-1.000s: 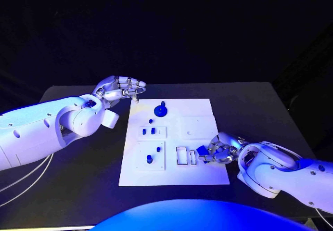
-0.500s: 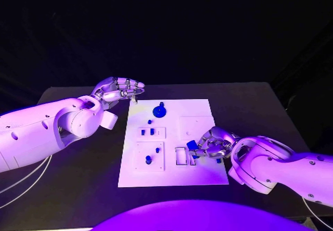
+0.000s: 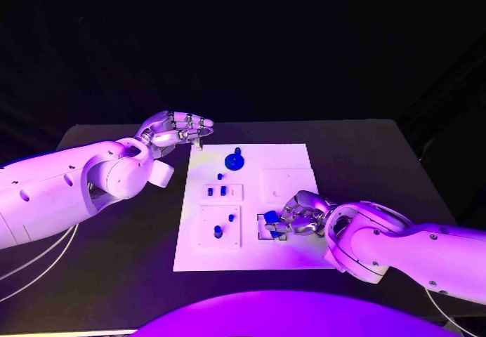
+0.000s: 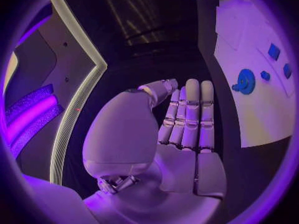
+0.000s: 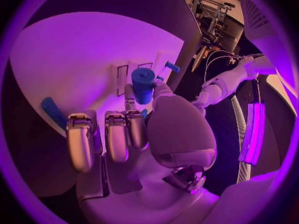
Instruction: Assemble the parts on the task board
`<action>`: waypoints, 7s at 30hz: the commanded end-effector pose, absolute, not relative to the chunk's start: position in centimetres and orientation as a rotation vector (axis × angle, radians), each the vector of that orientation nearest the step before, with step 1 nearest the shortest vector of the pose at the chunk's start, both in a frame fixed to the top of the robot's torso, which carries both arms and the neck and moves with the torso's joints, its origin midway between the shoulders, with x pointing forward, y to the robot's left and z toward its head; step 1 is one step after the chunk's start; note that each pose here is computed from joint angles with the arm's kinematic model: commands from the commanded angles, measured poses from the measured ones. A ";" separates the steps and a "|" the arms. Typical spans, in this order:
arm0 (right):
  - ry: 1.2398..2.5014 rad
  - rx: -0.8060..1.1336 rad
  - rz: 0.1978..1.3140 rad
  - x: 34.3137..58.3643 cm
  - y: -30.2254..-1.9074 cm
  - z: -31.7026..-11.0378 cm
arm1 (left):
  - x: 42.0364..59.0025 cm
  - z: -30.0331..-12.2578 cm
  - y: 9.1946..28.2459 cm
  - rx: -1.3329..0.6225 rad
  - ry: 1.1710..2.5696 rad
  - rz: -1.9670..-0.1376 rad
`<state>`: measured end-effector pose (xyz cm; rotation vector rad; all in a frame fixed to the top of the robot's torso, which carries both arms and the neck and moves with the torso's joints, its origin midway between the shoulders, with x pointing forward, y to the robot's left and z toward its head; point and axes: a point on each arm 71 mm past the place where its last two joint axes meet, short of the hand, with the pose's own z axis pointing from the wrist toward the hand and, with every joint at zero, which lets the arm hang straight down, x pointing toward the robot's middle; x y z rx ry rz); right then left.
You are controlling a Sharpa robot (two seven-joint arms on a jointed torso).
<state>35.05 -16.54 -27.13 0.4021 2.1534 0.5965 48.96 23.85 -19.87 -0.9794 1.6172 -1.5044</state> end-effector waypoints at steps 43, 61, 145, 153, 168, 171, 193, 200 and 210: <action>2.080 0.249 0.571 35.6 -15.6 -26.8 | 48.9 -19.8 23.9 -0.985 1.619 -1.521; 2.129 0.234 0.607 34.2 -16.0 -26.3 | 48.9 -19.8 24.0 -0.988 1.618 -1.517; 1.977 0.274 0.399 36.4 -26.0 -24.3 | 48.9 -19.9 24.0 -0.993 1.618 -1.514; 1.989 0.235 0.326 36.0 -27.0 -25.4 | 48.8 -20.0 24.0 -0.993 1.619 -1.515; 2.056 0.204 0.300 35.3 -25.8 -28.0 | 48.8 -20.0 24.2 -0.995 1.620 -1.513; 2.058 0.196 0.302 35.3 -25.4 -28.3 | 48.8 -20.0 24.2 -0.996 1.620 -1.512; 2.084 0.086 0.252 35.3 -23.8 -29.2 | 48.8 -20.0 24.2 -0.997 1.620 -1.511; 2.046 0.230 0.348 35.0 -23.0 -27.8 | 48.8 -20.0 24.2 -0.998 1.621 -1.511; 2.008 0.370 0.503 35.1 -21.3 -25.8 | 48.8 -20.0 24.1 -0.997 1.621 -1.512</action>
